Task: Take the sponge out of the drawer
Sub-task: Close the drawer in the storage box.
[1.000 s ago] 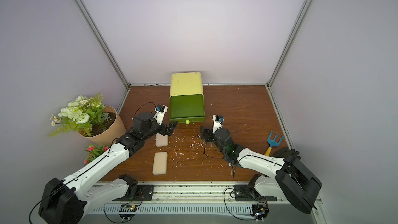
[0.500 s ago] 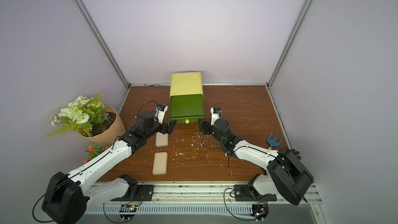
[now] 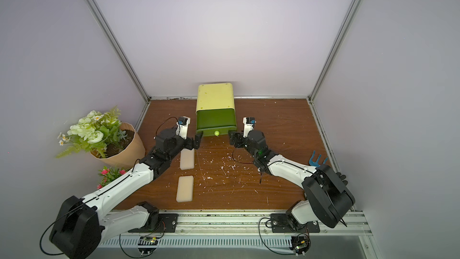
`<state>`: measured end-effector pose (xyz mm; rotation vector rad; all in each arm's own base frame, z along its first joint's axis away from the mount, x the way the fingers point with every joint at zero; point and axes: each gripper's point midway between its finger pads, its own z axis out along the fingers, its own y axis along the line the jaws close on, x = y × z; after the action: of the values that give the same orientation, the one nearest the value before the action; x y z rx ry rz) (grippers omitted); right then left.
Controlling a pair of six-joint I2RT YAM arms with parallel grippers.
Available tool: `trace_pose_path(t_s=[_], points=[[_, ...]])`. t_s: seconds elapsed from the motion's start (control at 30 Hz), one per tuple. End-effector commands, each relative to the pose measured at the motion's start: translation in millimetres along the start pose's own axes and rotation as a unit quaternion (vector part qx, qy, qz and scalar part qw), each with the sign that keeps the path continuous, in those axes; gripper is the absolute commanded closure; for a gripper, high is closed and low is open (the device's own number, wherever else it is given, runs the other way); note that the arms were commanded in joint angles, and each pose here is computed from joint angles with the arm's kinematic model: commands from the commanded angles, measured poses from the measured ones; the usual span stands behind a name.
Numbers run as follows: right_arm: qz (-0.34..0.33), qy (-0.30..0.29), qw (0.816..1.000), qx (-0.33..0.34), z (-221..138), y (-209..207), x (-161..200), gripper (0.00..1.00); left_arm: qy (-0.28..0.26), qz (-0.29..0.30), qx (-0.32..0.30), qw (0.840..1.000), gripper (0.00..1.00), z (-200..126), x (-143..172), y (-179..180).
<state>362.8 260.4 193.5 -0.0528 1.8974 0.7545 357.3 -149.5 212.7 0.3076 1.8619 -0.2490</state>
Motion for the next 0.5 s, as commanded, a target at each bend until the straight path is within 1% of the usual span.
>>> trace_pose_path(t_s=[0.0, 0.23, 0.47], points=[[0.000, -0.039, 0.999, -0.027, 7.3, 13.8, -30.1, 0.18, -0.030, -0.018, -0.027, 0.999, 0.00, 5.3, -11.9, 12.8], [0.015, -0.045, 0.998, -0.036, 26.9, 9.1, -42.8, 0.18, -0.023, -0.026, -0.054, 0.998, 0.00, 23.9, -6.5, 25.1], [0.026, -0.047, 0.997, -0.046, 47.6, 6.7, -48.3, 0.19, -0.042, -0.035, -0.062, 0.997, 0.00, 35.2, -13.1, 32.9]])
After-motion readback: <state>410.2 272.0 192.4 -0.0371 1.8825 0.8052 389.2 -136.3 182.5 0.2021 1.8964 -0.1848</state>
